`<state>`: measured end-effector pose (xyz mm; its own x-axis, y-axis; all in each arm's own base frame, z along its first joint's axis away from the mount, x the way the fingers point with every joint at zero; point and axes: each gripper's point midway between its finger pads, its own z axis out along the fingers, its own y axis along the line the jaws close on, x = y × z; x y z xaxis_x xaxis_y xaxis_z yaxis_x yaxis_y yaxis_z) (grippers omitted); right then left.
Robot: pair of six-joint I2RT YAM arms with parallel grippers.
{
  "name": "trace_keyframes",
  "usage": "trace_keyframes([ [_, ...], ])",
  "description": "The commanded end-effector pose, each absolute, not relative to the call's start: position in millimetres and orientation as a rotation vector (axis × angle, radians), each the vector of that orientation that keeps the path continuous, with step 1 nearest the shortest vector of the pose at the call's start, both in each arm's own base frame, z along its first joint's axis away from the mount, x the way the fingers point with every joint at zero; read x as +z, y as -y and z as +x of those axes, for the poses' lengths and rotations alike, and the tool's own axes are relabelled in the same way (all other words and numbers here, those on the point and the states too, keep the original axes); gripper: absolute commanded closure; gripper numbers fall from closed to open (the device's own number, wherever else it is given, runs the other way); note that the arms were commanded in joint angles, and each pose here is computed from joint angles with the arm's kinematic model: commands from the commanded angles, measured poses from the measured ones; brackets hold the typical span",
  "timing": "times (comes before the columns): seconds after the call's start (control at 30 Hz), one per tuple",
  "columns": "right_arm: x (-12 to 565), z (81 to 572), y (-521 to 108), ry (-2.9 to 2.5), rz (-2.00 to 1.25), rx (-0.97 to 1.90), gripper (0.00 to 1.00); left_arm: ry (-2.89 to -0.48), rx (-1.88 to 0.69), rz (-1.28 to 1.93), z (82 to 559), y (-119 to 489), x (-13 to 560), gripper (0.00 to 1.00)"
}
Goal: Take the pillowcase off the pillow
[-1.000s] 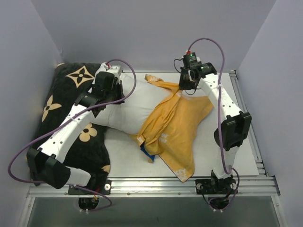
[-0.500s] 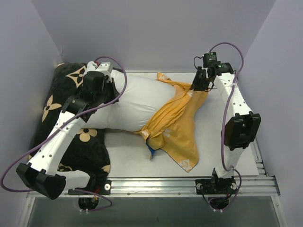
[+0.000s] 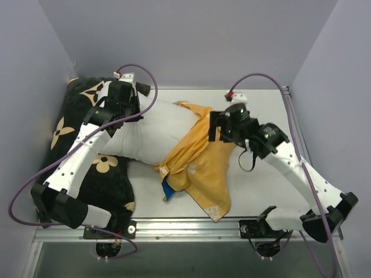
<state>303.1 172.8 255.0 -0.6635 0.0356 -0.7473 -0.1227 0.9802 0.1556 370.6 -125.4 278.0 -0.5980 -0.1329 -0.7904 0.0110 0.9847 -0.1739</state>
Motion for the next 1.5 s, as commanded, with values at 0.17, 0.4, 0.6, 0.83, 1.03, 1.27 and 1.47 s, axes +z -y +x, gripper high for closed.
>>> trace_keyframes([
  [0.17,220,229,-244,-2.208,-0.164,0.178,0.17,-2.026,-0.161,-0.152,390,111,334,1.00],
  [0.4,208,240,-297,-2.138,-0.113,0.209,0.16,-2.026,-0.180,-0.139,387,115,337,1.00],
  [0.6,184,248,-316,-2.183,-0.161,0.162,0.39,-2.016,-0.189,-0.128,386,115,345,1.00],
  [0.83,153,230,-252,-2.242,-0.122,0.063,0.96,-1.956,-0.219,-0.166,399,96,381,1.00],
  [1.03,133,211,-173,-2.283,0.026,-0.011,0.95,-1.846,-0.237,-0.223,411,75,435,1.00],
  [1.27,113,216,-100,-2.342,0.259,-0.059,0.94,-1.734,-0.249,-0.281,406,51,484,1.00],
  [1.47,104,241,-50,-2.384,0.538,-0.019,0.98,-1.677,-0.245,-0.317,395,30,510,1.00],
])
